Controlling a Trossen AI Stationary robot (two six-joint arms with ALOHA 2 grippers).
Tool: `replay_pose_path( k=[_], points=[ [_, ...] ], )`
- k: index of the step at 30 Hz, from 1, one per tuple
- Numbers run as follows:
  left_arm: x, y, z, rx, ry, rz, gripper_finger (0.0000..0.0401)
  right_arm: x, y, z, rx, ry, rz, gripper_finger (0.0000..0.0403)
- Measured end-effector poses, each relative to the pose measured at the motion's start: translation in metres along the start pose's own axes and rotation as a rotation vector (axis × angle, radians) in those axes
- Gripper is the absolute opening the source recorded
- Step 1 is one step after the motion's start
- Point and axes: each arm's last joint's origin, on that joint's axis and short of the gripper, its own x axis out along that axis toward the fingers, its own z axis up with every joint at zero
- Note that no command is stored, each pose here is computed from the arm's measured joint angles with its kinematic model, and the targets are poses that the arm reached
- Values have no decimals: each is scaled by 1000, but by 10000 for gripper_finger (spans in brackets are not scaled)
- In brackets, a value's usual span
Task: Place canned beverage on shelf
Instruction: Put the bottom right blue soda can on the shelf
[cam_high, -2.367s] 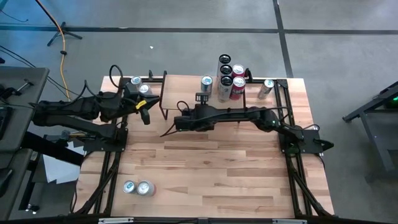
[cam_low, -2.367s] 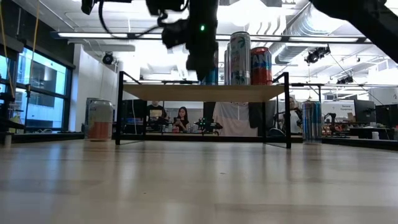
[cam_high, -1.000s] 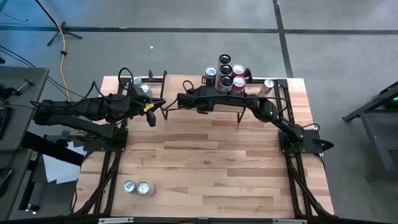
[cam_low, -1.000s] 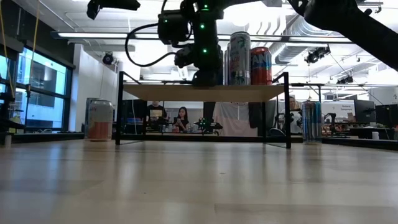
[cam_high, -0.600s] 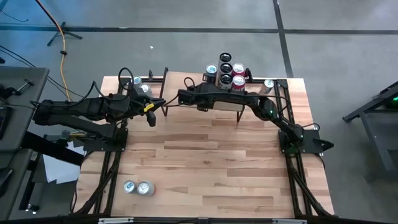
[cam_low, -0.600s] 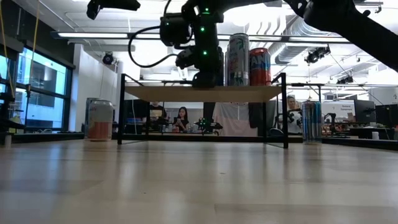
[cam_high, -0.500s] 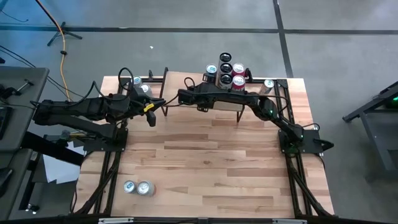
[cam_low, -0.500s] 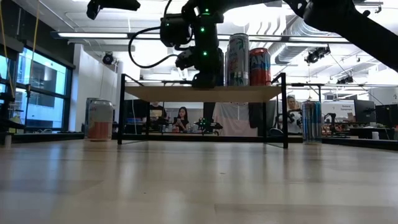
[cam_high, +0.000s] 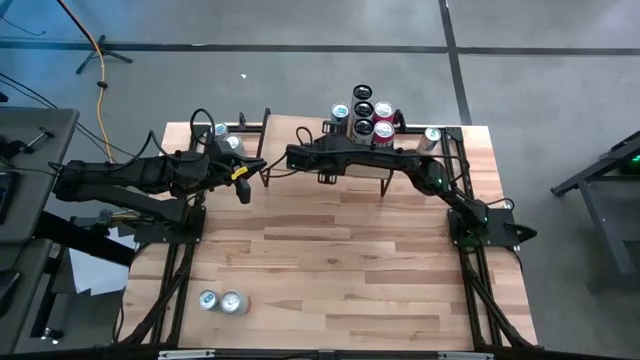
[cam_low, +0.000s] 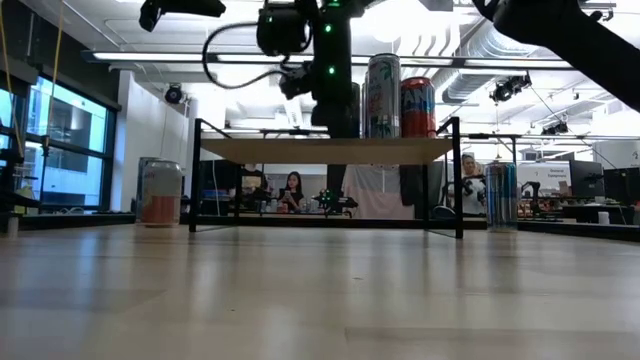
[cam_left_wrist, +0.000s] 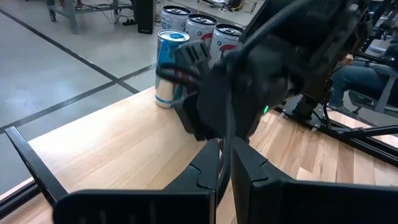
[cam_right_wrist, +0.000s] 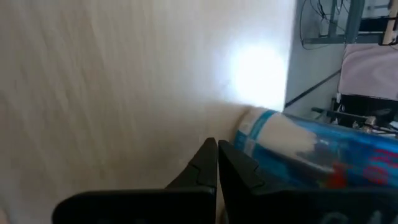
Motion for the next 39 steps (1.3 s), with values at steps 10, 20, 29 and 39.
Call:
replay_pose_path(
  k=[10,20,29,39],
  points=[
    [0,0,0,-1,-1,0,0,5,-21,-4,55,4,-39,0],
    [0,0,0,-2,-1,0,0,11,-28,-5,71,22,-104,0],
    [0,0,0,-3,0,0,0,14,-32,-5,85,23,-120,0],
    [-3,0,4,-23,-38,-14,0,-9,-21,2,120,-90,-52,0]
  ],
)
